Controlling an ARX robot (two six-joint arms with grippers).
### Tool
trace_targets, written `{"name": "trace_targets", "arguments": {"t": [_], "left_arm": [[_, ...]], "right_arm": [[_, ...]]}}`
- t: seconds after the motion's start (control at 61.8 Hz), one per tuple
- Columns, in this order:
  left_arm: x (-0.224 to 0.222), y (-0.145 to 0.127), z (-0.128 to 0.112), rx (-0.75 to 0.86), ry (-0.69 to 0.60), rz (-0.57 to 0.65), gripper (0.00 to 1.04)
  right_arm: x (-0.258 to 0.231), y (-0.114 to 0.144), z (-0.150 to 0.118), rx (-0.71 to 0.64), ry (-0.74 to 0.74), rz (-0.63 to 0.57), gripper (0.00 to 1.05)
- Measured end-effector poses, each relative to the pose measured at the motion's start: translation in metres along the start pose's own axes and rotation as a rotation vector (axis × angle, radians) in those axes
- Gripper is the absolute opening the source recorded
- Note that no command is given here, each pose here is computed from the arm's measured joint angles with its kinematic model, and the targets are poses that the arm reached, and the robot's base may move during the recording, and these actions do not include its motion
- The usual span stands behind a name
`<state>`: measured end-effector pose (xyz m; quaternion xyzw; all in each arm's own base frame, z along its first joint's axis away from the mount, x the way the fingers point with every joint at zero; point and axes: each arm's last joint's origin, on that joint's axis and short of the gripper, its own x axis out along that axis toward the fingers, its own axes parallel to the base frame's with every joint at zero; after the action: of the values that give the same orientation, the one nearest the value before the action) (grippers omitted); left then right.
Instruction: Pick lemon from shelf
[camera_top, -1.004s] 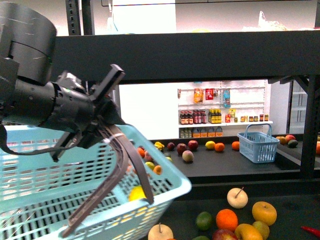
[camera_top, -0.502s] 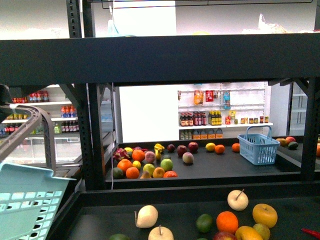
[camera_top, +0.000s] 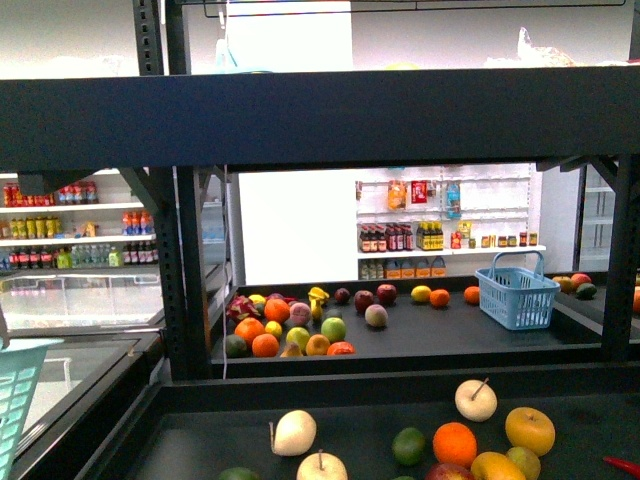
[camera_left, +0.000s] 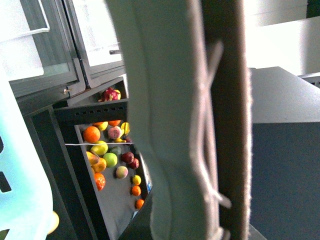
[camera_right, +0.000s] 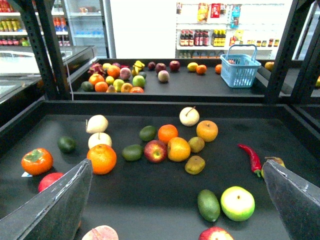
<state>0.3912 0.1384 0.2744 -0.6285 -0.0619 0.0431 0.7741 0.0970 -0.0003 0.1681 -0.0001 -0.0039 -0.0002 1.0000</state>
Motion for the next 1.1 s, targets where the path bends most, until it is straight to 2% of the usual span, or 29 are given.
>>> {"name": "trace_targets", "arguments": {"t": [0.291, 0.664, 0.826, 0.874, 1.101], "left_arm": [[-0.020, 0.044, 0.021, -0.064, -0.017, -0.108, 0.07], [-0.049, 0.078, 0.035, -0.086, 0.025, -0.083, 0.07], [-0.056, 0.087, 0.038, 0.014, 0.015, -0.051, 0.36], [-0.058, 0.090, 0.037, 0.029, 0.015, -0.045, 0.49], [-0.063, 0.097, 0.034, 0.034, 0.009, -0.010, 0.89]], "right_arm": [[0.000, 0.000, 0.000, 0.000, 0.000, 0.000, 1.02], [0.000, 0.000, 0.000, 0.000, 0.000, 0.000, 1.02], [0.000, 0.000, 0.000, 0.000, 0.000, 0.000, 1.02], [0.000, 0.000, 0.000, 0.000, 0.000, 0.000, 1.02], [0.000, 0.000, 0.000, 0.000, 0.000, 0.000, 1.02]]}}
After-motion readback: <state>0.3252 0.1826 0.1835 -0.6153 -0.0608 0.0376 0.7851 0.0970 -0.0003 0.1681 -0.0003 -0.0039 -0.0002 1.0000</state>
